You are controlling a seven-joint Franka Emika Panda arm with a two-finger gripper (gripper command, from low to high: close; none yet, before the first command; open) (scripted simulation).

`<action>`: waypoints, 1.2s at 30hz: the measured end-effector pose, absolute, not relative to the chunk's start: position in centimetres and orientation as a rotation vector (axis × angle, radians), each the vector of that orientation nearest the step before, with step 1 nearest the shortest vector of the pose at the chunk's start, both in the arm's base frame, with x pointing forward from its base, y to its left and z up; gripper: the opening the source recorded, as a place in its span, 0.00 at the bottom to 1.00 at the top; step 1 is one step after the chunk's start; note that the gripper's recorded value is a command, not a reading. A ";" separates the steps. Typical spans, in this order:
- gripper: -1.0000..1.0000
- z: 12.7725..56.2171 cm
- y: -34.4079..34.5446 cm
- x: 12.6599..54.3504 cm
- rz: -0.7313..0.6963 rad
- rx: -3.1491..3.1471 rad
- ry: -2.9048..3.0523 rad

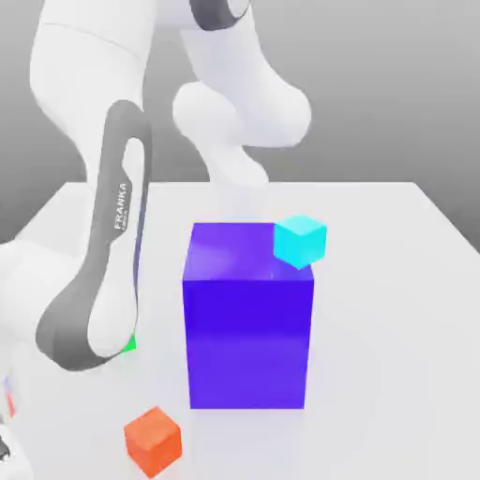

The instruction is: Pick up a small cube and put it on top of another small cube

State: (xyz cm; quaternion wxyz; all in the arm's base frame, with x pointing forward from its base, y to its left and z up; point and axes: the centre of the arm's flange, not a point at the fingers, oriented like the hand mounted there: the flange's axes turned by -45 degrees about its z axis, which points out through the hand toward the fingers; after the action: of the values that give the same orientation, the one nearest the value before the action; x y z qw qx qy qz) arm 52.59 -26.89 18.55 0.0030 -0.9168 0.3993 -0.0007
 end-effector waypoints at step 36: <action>0.00 19.0 -21.2 23.6 -0.009 -1.325 2.860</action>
State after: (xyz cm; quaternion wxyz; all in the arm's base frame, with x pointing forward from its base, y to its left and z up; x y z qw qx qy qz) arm 23.61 -21.22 19.02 -0.0053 -0.4205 0.9073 -0.0027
